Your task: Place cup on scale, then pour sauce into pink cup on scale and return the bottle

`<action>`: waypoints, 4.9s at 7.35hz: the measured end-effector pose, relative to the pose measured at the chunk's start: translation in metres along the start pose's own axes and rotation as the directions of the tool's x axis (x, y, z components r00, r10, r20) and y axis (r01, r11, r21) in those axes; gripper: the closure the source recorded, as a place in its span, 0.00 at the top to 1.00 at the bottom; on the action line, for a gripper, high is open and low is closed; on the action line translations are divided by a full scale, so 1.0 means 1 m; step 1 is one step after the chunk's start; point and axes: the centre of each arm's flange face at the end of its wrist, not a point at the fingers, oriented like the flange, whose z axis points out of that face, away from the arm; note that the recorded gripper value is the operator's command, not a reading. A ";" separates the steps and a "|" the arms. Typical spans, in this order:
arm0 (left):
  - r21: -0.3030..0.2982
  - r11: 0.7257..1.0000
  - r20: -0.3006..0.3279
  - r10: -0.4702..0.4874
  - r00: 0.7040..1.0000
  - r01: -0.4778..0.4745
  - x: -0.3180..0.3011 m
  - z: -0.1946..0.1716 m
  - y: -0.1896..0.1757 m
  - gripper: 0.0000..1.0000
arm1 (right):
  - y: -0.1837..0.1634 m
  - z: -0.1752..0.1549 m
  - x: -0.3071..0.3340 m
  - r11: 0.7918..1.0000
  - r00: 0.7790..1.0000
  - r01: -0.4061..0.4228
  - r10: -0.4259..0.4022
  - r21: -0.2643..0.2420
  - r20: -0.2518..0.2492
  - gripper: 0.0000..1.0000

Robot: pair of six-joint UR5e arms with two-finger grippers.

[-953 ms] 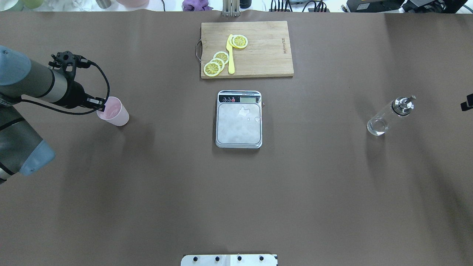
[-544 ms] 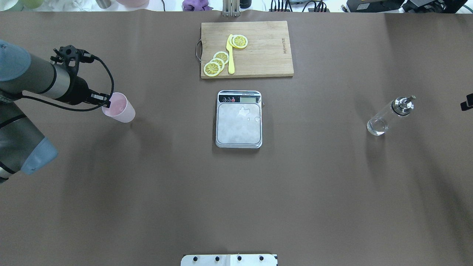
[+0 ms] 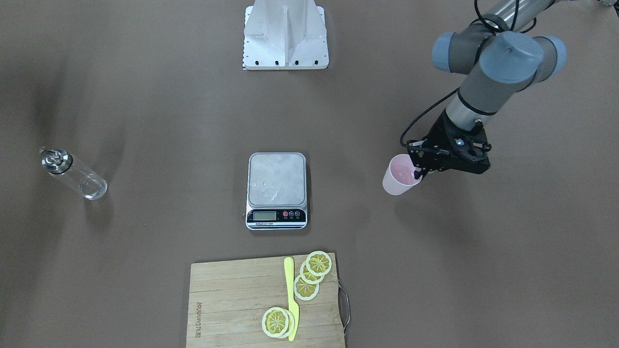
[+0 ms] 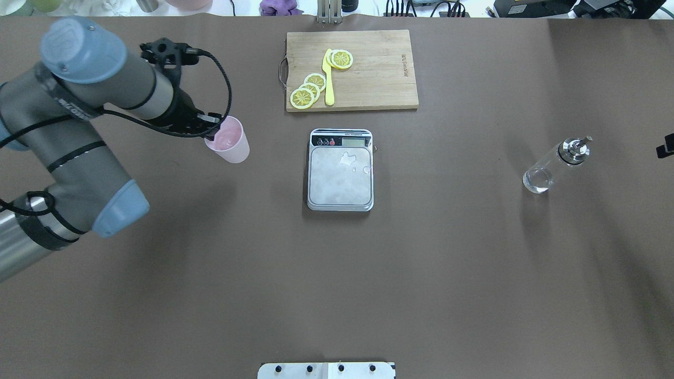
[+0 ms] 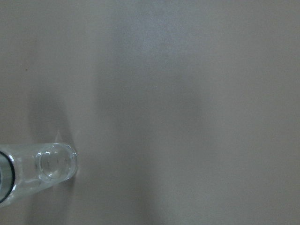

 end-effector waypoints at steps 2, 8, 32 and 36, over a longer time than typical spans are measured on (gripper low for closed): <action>-0.017 0.999 0.002 -0.041 0.999 0.041 0.093 0.005 0.017 0.00 | 0.000 0.000 0.000 1.000 1.000 0.000 0.000 0.000 0.000 1.00; -0.009 0.997 0.046 -0.074 0.996 0.074 0.192 0.047 0.005 0.00 | -0.001 0.000 -0.001 1.000 1.000 0.001 -0.001 0.001 0.001 1.00; -0.020 0.998 -0.028 0.057 0.998 -0.058 0.181 0.010 -0.009 0.97 | -0.004 -0.004 -0.012 0.997 0.998 0.057 -0.058 0.050 0.022 1.00; -0.078 0.959 -0.019 0.270 0.963 -0.271 -0.028 -0.061 -0.043 0.97 | 0.010 -0.033 -0.045 0.994 0.996 -0.031 0.022 0.107 0.083 1.00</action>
